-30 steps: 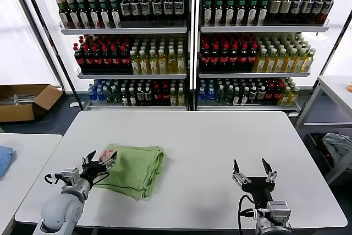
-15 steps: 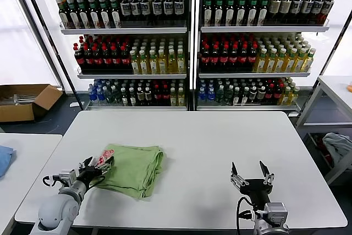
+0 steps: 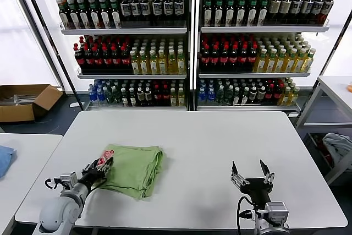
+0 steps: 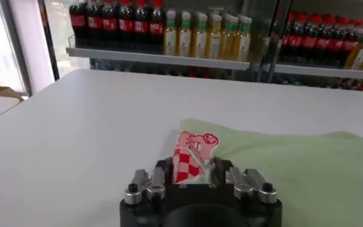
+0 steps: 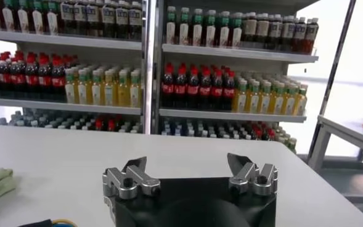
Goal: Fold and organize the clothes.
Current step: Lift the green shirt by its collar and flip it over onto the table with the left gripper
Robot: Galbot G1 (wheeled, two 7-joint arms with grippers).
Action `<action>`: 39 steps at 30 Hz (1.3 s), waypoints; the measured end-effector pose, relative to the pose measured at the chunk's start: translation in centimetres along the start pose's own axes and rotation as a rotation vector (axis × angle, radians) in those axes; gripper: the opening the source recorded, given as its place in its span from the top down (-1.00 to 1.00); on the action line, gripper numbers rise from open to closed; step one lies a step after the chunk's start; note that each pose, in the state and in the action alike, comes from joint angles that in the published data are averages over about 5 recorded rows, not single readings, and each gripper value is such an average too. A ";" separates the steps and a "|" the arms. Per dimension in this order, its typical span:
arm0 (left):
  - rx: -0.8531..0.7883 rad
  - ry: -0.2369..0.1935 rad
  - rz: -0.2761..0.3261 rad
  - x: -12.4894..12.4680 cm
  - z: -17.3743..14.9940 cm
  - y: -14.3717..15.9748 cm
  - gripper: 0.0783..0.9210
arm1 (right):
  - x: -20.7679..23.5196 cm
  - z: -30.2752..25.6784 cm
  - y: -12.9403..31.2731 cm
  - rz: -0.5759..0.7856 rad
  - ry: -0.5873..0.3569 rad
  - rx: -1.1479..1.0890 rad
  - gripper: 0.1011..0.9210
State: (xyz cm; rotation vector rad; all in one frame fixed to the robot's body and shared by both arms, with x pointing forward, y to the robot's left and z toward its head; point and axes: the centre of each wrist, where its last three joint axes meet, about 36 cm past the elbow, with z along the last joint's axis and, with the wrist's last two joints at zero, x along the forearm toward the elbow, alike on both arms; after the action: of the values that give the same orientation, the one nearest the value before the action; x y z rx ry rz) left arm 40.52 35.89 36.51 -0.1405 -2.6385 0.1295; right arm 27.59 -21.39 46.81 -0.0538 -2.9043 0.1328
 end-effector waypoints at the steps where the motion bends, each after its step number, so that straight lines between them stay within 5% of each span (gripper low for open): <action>1: 0.002 -0.001 0.006 0.1 0.0 -0.1 0.25 | 0.0 0.0 0.0 0.000 0.000 0.000 -0.76; 10: 0.009 -0.014 0.023 0.3 0.1 -0.4 0.84 | -0.2 0.1 -0.1 0.009 -0.004 -0.002 -0.76; 18: -0.007 -0.052 -0.007 1.1 -0.8 0.3 0.90 | -0.6 -0.2 -0.3 0.013 -0.015 -0.003 -0.76; 24: -0.027 -0.106 -0.098 2.2 -3.1 3.5 0.90 | -0.8 -0.6 -0.5 0.011 -0.026 -0.003 -0.76; 34: -0.107 -0.165 -0.312 6.1 -8.9 12.8 0.90 | -1.5 -0.8 -0.3 -0.002 -0.034 -0.021 -0.76; 39: -0.158 -0.176 -0.353 7.4 -11.1 14.2 0.90 | -1.6 -0.7 -0.1 -0.002 -0.031 -0.031 -0.76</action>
State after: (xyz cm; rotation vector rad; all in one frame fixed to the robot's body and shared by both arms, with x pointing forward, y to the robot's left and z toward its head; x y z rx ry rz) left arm 40.42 51.62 48.06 0.2971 -2.7977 -0.1943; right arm 29.34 -21.54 47.11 -0.0548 -2.9374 0.0896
